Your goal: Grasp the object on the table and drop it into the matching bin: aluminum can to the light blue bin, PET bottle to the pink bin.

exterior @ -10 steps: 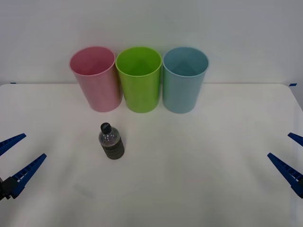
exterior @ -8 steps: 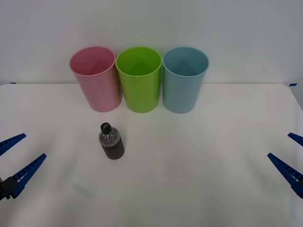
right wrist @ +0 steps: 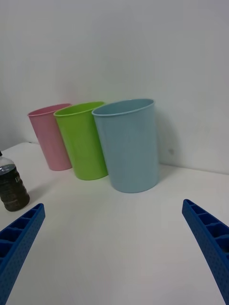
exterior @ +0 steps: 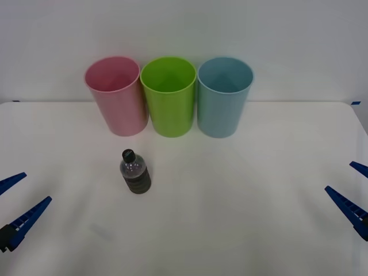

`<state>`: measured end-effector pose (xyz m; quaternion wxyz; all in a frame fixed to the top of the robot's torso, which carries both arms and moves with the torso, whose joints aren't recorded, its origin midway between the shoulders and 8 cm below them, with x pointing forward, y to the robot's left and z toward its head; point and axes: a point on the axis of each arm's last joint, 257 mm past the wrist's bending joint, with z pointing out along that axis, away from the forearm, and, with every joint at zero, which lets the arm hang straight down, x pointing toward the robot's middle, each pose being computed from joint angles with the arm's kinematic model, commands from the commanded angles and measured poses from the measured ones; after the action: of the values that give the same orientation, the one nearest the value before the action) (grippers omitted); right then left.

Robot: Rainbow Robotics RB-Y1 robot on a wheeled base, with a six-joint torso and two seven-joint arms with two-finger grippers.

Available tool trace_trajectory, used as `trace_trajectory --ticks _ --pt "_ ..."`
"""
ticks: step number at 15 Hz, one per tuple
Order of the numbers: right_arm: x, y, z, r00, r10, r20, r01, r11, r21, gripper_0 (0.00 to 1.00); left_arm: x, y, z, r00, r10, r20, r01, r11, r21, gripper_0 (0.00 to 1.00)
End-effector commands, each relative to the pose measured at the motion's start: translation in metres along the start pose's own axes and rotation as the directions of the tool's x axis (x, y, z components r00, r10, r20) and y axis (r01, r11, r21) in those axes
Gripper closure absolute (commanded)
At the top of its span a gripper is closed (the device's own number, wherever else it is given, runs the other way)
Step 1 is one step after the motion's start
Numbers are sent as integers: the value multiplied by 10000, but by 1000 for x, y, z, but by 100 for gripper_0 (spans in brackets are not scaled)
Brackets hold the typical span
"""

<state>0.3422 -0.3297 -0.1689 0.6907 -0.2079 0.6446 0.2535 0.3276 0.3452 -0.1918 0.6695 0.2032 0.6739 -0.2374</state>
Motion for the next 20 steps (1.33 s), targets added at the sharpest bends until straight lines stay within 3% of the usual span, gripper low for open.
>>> trace_trajectory --ticks 1,5,11,15,20 --pt "0 0 0 10000 -1 0 1 10000 0 0 21 -4 -9 9978 152 -648 -155 9999 -40 0" --pt "0 0 0 10000 -1 0 1 10000 0 0 46 -7 7 9913 365 -1267 -379 9992 -87 0" --pt "0 0 0 10000 -1 0 1 10000 0 0 72 -25 59 9905 662 -1207 -637 9977 242 0" --pt "0 0 0 10000 -1 0 1 10000 0 0 91 -20 87 9912 938 -930 -931 9956 118 0" --pt "0 0 0 10000 -1 0 1 10000 0 0 102 -23 118 9892 1042 -1035 -1059 9943 -107 0"
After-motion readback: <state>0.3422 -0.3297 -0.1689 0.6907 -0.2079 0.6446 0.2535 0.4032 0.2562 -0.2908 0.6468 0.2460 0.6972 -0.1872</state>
